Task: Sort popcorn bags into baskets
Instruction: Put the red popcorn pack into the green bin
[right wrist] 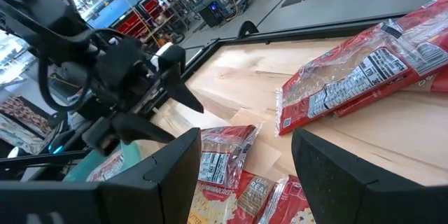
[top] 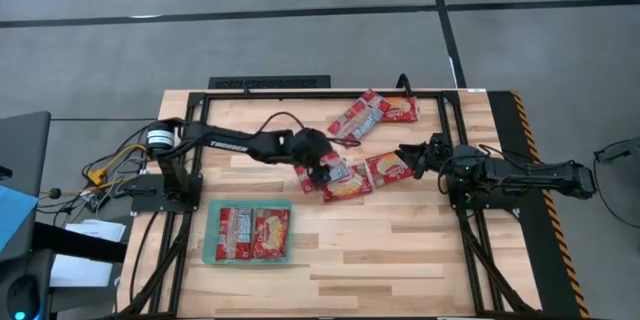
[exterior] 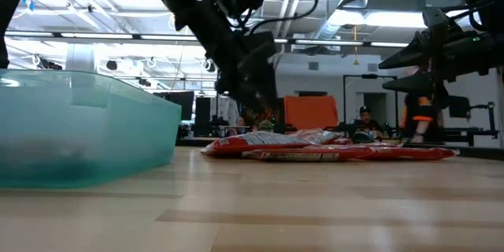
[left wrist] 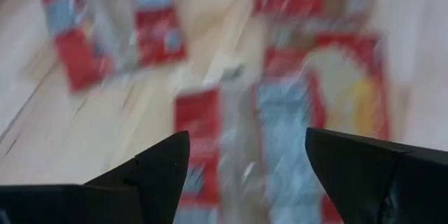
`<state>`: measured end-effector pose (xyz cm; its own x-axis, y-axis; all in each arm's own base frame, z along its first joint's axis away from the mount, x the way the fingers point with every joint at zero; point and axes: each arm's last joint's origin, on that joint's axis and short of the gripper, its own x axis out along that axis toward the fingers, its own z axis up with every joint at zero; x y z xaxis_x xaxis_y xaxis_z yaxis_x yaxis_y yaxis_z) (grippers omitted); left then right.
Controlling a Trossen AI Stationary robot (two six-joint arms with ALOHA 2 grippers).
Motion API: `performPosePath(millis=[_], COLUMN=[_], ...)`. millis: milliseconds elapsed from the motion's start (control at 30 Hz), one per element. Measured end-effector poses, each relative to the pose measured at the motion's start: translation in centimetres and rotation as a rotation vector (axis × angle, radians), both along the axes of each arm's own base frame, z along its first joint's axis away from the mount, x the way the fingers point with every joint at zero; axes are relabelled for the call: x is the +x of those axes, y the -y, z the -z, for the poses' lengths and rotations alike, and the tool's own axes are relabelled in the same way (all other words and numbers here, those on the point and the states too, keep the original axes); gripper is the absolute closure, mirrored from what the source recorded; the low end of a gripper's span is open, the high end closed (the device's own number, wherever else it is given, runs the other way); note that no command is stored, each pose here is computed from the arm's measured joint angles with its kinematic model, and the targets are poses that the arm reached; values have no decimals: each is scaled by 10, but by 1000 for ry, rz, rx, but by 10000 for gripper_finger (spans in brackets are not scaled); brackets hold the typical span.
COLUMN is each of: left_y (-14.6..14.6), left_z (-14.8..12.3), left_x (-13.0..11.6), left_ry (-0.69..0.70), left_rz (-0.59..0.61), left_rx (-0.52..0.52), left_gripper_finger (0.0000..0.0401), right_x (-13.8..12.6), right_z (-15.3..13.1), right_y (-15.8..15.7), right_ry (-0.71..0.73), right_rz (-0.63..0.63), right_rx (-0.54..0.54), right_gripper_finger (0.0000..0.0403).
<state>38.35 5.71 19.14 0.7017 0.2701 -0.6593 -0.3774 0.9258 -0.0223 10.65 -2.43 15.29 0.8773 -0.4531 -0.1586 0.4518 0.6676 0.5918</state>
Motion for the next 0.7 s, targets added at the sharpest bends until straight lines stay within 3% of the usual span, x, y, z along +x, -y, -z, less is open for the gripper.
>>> performPosePath(millis=[300,433,533,700], left_y=[13,16,16,18], left_z=[48,67,76,78], left_x=[10,11,7,4], left_ry=[-135,-184,-235,-268], left_rz=[59,6,-41,-53], left_rx=[59,8,-57,-76], left_gripper_finger=[131,139,185,338], right_x=[0,0,0,0], right_z=[0,0,0,0], right_y=[0,0,0,0], right_ry=[0,0,4,4], right_rz=[0,-1,0,-2], right_rx=[0,0,7,8], right_gripper_finger=[154,154,154,154])
